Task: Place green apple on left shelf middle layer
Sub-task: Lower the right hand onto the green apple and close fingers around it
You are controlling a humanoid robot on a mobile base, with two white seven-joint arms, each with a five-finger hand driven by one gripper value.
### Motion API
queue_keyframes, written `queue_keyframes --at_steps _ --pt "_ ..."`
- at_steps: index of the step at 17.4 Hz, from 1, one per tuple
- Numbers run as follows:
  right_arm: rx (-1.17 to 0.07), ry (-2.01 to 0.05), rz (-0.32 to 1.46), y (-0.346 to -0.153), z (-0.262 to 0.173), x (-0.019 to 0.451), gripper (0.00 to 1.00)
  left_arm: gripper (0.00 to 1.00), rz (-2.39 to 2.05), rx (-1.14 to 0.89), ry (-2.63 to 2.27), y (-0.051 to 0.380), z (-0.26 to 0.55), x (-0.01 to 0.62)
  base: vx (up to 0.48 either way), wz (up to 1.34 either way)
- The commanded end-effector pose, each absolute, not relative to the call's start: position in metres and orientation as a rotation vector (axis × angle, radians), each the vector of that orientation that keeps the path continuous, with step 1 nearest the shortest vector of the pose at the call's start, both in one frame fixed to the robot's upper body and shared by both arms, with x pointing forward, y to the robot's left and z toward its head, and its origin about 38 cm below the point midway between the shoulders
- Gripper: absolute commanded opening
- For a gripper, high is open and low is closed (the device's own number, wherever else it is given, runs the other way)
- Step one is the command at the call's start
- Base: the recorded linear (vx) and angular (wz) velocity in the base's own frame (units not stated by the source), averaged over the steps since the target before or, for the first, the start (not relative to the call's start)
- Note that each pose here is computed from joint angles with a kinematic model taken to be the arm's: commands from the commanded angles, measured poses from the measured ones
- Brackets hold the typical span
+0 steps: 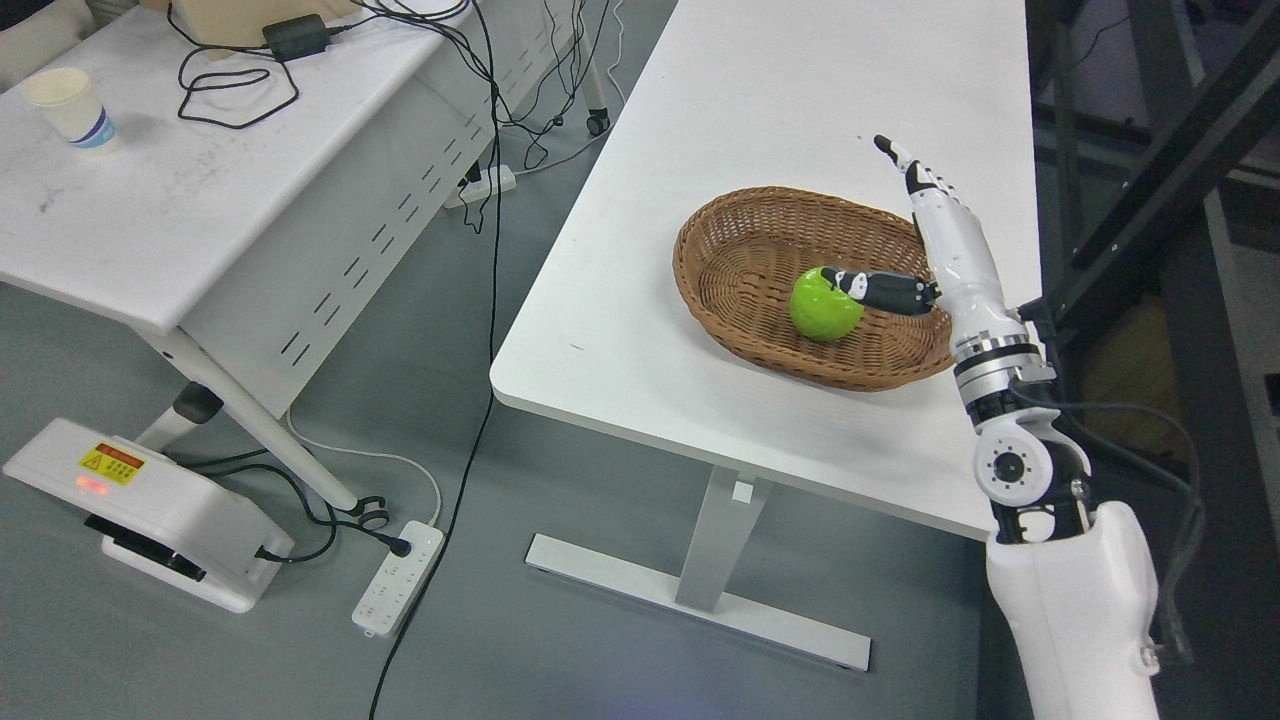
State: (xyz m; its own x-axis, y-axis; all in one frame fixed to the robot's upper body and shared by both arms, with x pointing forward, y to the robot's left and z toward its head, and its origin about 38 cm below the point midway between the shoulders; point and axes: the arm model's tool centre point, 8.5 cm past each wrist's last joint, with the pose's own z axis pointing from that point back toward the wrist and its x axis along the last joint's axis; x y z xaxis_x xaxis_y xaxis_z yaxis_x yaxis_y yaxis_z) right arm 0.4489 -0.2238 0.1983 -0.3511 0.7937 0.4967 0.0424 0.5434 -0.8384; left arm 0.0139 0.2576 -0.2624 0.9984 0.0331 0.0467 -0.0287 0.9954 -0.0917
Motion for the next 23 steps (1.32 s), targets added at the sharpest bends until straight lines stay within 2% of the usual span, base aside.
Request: queue_keyframes --at_steps 1,4,10,13,23 --pt "-0.673 -1.605 1.183 -0.183 0.145 0.47 0.98 1.0 0.027 -0.075 -0.07 0.269 -0.261 0.028 0.078 0.06" --pt "-0.714 -1.501 1.315 -0.178 0.116 0.477 0.98 1.0 0.027 -0.075 -0.07 0.269 -0.261 0.028 0.05 0.0" --pt "-0.78 -1.374 1.451 -0.191 0.09 0.488 0.98 1.0 0.027 -0.075 -0.07 0.269 -0.261 0.028 0.027 0.0" --pt "-0.799 -1.331 1.55 -0.182 0.076 0.484 0.98 1.0 0.027 -0.075 -0.07 0.269 -0.261 0.028 0.013 -0.01" --pt "-0.832 -1.309 1.534 -0.198 0.083 0.495 0.96 1.0 0.027 -0.075 -0.07 0.269 -0.261 0.028 0.009 0.0"
